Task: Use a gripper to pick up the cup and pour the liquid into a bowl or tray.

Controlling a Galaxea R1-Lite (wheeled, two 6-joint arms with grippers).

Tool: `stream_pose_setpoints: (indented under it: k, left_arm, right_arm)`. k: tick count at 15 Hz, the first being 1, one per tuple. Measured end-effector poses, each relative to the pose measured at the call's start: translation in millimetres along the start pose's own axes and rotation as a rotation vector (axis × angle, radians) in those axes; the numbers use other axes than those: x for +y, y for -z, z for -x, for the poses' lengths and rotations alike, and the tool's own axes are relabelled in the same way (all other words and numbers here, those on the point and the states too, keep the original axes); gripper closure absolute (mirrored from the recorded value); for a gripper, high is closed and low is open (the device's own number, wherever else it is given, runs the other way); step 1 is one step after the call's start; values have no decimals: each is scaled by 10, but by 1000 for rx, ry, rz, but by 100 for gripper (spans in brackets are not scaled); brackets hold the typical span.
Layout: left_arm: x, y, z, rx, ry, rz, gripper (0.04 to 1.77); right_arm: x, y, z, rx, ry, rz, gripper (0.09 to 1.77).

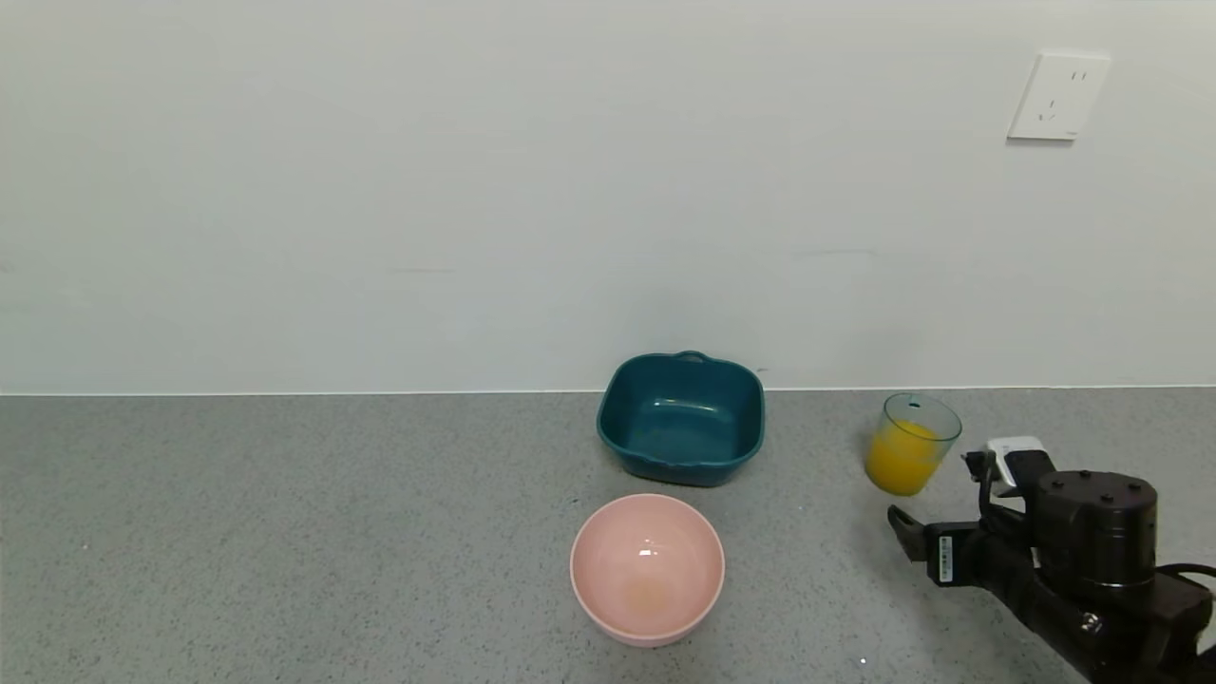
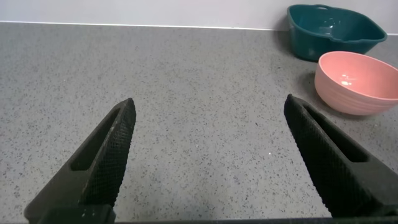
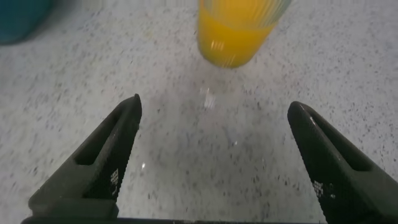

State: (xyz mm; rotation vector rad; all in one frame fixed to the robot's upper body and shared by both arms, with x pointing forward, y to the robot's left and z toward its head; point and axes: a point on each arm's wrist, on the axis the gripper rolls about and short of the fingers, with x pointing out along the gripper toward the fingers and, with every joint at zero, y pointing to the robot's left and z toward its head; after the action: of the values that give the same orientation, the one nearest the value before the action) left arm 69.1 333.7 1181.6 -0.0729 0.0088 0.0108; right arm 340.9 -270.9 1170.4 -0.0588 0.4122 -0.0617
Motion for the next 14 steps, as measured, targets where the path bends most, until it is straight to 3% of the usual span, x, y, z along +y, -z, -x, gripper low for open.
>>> stream_pose_setpoints:
  k: [4,14]
  left_arm:
    - [0,0,0,0,0,0,9]
    - [0,0,0,0,0,0,9]
  right_arm:
    - [38,82,-244,-45,67,-21,15]
    - [44,153,-754,-143,108,-74,15]
